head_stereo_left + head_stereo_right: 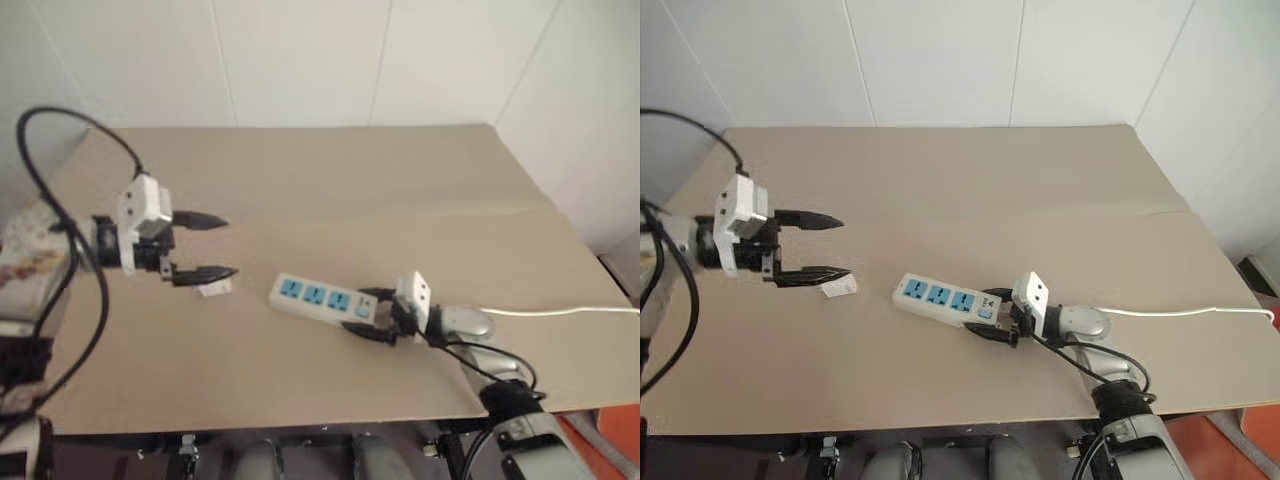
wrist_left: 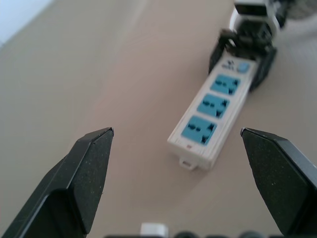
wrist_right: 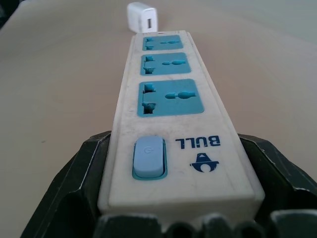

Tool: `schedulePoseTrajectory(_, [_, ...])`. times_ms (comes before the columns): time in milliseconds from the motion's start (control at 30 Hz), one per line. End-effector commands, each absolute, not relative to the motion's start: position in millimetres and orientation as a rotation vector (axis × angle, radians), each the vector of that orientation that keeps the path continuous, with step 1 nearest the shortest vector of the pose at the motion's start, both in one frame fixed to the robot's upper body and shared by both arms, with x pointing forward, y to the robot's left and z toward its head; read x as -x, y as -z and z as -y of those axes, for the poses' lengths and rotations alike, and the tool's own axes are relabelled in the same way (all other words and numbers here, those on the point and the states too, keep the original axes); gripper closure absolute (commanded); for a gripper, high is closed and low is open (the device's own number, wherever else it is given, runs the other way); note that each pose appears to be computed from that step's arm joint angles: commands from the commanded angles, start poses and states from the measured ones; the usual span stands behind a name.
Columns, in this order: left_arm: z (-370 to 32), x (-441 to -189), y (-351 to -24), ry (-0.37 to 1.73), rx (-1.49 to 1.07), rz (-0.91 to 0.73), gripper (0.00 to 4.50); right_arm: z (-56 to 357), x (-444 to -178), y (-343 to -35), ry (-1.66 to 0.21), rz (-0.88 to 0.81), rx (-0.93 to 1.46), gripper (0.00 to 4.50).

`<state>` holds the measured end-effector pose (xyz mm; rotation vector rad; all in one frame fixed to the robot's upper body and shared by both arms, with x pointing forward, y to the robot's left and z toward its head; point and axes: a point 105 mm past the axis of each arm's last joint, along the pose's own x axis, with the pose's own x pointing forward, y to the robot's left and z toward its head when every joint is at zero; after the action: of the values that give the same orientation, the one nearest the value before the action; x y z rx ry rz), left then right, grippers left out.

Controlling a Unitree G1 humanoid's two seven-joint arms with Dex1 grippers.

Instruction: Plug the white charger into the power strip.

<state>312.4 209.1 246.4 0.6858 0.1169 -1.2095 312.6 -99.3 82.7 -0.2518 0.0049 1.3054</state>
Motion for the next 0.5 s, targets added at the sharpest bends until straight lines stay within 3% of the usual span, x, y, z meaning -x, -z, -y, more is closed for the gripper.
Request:
schedulePoseTrajectory(33, [-216.6,-321.8,-253.1,1.283,-0.880,-0.203,0.00,90.8,-295.1,-66.9,-1.448,-0.065,0.273,1.07])
schedulePoseTrajectory(333, [-204.5,-350.0,-231.0,1.379,-1.136,-0.442,0.00,76.3,-293.4,-56.0,-1.515,-0.058,0.329,1.07])
schedulePoseTrajectory(500, [-210.4,-364.1,-211.3,1.340,-1.261,-0.677,0.00,74.0,-292.8,-52.8,-1.525,-0.056,0.352,1.07])
